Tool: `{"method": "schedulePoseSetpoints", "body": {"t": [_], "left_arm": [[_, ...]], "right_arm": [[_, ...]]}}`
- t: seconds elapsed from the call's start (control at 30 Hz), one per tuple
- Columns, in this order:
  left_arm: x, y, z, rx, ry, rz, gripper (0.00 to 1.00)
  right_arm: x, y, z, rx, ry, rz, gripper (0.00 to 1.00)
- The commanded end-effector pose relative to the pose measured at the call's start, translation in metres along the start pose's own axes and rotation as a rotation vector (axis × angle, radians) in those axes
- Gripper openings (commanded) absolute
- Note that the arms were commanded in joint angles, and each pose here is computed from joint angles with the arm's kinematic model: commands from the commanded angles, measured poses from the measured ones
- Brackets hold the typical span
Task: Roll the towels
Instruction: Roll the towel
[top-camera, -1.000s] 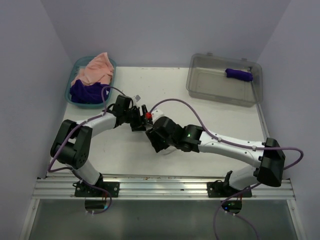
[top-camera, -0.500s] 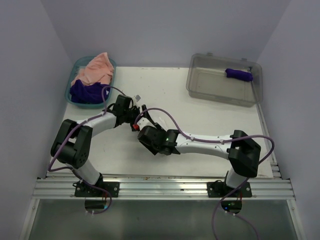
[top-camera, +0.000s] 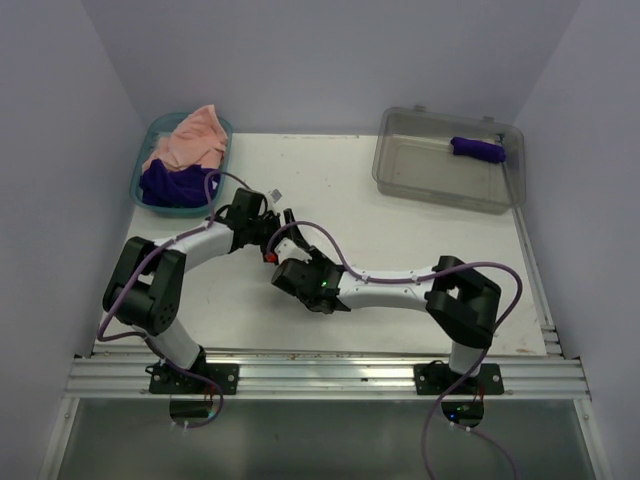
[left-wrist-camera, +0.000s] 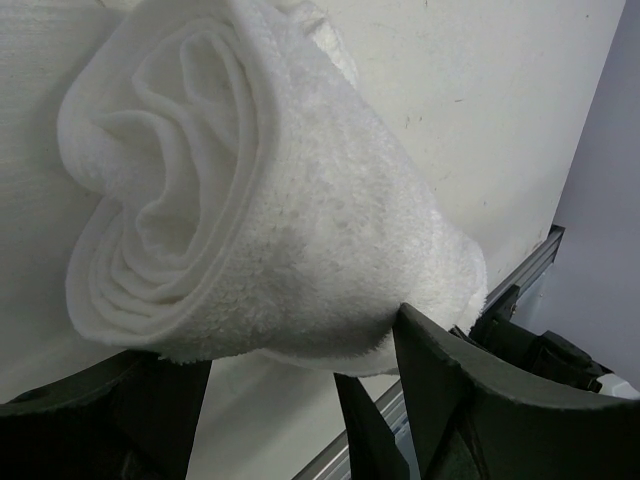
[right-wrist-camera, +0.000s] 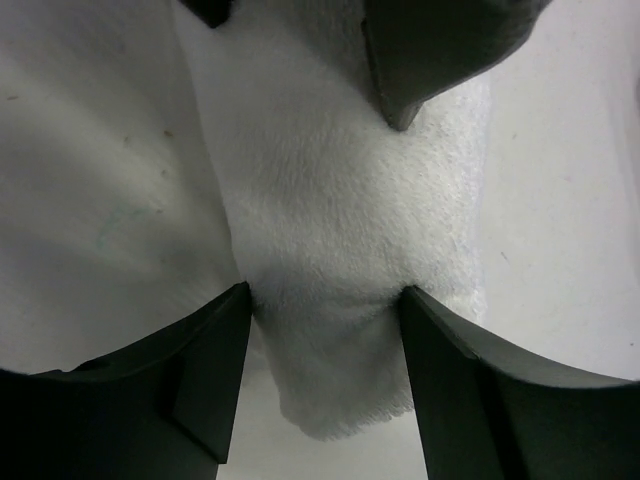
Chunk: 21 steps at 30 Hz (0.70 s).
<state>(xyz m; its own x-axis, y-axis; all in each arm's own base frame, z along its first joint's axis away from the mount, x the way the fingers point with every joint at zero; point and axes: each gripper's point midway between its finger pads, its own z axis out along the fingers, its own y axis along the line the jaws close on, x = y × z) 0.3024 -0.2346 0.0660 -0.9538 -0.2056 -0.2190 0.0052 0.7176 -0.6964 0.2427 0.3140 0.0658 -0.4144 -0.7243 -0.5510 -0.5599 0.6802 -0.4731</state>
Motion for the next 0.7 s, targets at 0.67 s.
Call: {"method": "schedulePoseSetpoints", "body": {"t": [0.67], "left_arm": [[0.001, 0.004, 0.001, -0.036, 0.047, 0.037, 0.74]], "right_arm": [[-0.026, -0.038, -0.016, 0.255, -0.203, -0.102, 0.77]]}}
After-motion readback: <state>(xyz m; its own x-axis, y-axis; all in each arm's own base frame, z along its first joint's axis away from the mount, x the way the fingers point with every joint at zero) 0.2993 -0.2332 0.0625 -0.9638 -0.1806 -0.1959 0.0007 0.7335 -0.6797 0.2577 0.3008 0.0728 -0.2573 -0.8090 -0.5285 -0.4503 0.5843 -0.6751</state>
